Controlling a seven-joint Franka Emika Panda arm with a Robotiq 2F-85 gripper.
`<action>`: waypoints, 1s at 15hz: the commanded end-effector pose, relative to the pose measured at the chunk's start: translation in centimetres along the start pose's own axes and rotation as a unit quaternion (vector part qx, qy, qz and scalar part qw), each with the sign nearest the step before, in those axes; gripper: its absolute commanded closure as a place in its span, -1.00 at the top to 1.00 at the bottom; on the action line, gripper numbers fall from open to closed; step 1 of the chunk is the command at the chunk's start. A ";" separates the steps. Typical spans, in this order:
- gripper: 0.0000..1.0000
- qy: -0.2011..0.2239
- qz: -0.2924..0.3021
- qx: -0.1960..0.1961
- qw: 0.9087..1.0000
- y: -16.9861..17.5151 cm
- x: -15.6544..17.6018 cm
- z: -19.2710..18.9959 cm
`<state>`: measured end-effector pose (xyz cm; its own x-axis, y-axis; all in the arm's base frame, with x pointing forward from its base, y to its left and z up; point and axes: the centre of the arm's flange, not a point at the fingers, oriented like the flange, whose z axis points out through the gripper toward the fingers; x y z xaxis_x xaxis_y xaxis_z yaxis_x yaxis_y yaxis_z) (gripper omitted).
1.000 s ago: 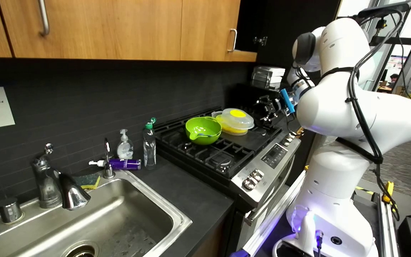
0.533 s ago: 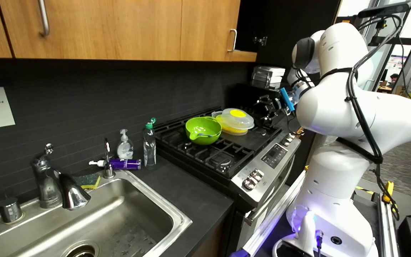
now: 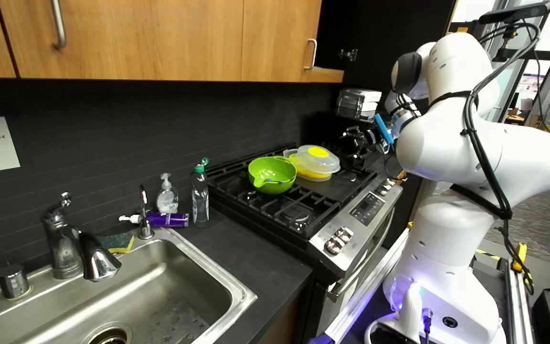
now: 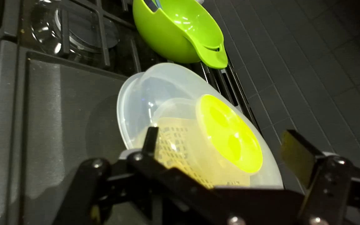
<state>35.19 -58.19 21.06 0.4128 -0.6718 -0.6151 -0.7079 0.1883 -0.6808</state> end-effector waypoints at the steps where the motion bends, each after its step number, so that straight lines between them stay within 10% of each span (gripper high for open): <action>1: 1.00 -0.001 0.001 0.000 1.000 0.1 0.1 0.1; 6: 1.00 -0.001 0.035 0.003 0.999 -0.5 2.0 2.5; 15: 1.00 0.131 0.087 0.145 0.977 0.5 7.4 4.7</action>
<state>40.58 -58.90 15.25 0.1774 -0.7600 -0.6252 -0.5834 0.4304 -0.6887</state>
